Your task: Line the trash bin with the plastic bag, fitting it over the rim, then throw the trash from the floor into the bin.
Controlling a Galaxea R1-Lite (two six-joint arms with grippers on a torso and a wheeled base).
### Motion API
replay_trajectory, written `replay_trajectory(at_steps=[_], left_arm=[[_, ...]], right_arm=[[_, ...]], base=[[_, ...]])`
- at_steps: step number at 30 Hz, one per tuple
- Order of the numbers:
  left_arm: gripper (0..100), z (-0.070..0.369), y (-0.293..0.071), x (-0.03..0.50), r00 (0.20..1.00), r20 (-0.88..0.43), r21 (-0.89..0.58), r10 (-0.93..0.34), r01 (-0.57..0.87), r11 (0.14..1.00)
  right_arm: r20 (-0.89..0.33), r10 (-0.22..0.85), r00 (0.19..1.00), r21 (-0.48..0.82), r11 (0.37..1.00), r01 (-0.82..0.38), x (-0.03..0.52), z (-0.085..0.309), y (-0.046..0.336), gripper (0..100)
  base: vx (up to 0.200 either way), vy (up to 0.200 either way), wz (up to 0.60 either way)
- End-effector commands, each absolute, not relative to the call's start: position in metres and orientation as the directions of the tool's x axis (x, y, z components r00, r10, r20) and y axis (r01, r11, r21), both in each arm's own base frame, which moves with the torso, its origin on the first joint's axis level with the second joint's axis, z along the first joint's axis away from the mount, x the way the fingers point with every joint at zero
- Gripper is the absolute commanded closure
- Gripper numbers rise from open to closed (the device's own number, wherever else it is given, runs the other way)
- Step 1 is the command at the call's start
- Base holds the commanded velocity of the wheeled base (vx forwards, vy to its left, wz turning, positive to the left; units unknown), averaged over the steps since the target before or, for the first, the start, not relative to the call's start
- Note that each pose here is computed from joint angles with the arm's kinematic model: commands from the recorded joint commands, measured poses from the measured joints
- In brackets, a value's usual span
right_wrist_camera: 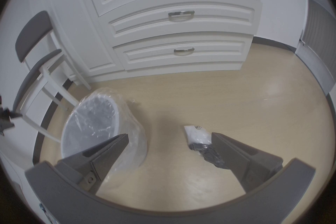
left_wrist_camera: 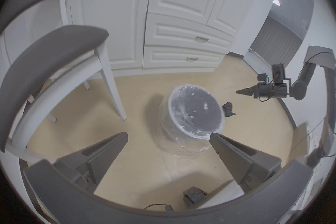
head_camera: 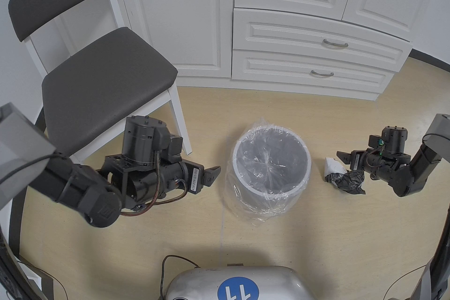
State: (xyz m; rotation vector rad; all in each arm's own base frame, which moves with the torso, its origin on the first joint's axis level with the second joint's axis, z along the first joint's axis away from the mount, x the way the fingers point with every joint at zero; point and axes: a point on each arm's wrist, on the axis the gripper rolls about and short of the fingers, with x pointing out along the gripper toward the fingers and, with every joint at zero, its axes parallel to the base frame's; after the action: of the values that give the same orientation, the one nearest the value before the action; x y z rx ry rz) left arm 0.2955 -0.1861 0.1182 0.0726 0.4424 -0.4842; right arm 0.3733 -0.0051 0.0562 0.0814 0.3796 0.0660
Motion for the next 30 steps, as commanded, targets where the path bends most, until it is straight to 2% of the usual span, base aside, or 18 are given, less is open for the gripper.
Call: replay_trajectory(at_steps=[1, 5, 9, 13, 20, 24, 28, 30], left_arm=[[0, 0.162, -0.171, 0.248, 0.812, -0.31, -0.049, -0.495, 0.506, 0.861], [0, 0.178, -0.157, 0.227, 0.833, -0.208, -0.06, -0.513, 0.513, 0.856], [0, 0.18, -0.149, 0.216, 0.841, -0.156, -0.063, -0.519, 0.516, 0.854], [0, 0.176, -0.14, 0.203, 0.845, -0.095, -0.068, -0.526, 0.522, 0.85], [0, 0.187, -0.132, 0.191, 0.883, -0.056, -0.072, -0.465, 0.461, 0.884], [0, 0.206, -0.122, 0.175, 0.885, -0.023, -0.13, -0.464, 0.458, 0.879], [0, 0.221, -0.115, 0.164, 0.883, -0.041, -0.139, -0.468, 0.459, 0.877], [0, 0.236, -0.113, 0.161, 0.881, -0.068, -0.199, -0.469, 0.448, 0.871]], right_arm=[[-0.345, 0.054, 0.937, 0.033, 0.998, -0.045, 0.328, 0.088, -0.015, 0], [-0.41, 0.052, 0.911, 0.035, 0.999, -0.042, 0.297, 0.086, -0.014, 0], [-0.423, 0.039, 0.905, 0.03, 0.999, -0.029, 0.284, 0.094, -0.017, 0], [-0.474, 0.041, 0.879, 0.031, 0.999, -0.029, 0.261, 0.117, -0.016, 0], [-0.44, 0.052, 0.896, 0.03, 0.999, -0.043, 0.22, 0.173, -0.01, 0], [-0.405, 0.06, 0.912, 0.032, 0.998, -0.052, 0.194, 0.212, -0.006, 0], [-0.391, 0.066, 0.918, 0.045, 0.998, -0.052, 0.174, 0.24, -0.004, 0], [-0.392, 0.082, 0.916, 0.066, 0.996, -0.06, 0.165, 0.259, -0.001, 0]], base=[[0.0, 0.0, 0.0], [0.0, 0.0, 0.0], [0.0, 0.0, 0.0], [0.0, 0.0, 0.0], [0.0, 0.0, 0.0], [0.0, 0.0, 0.0], [0.0, 0.0, 0.0], [0.0, 0.0, 0.0]])
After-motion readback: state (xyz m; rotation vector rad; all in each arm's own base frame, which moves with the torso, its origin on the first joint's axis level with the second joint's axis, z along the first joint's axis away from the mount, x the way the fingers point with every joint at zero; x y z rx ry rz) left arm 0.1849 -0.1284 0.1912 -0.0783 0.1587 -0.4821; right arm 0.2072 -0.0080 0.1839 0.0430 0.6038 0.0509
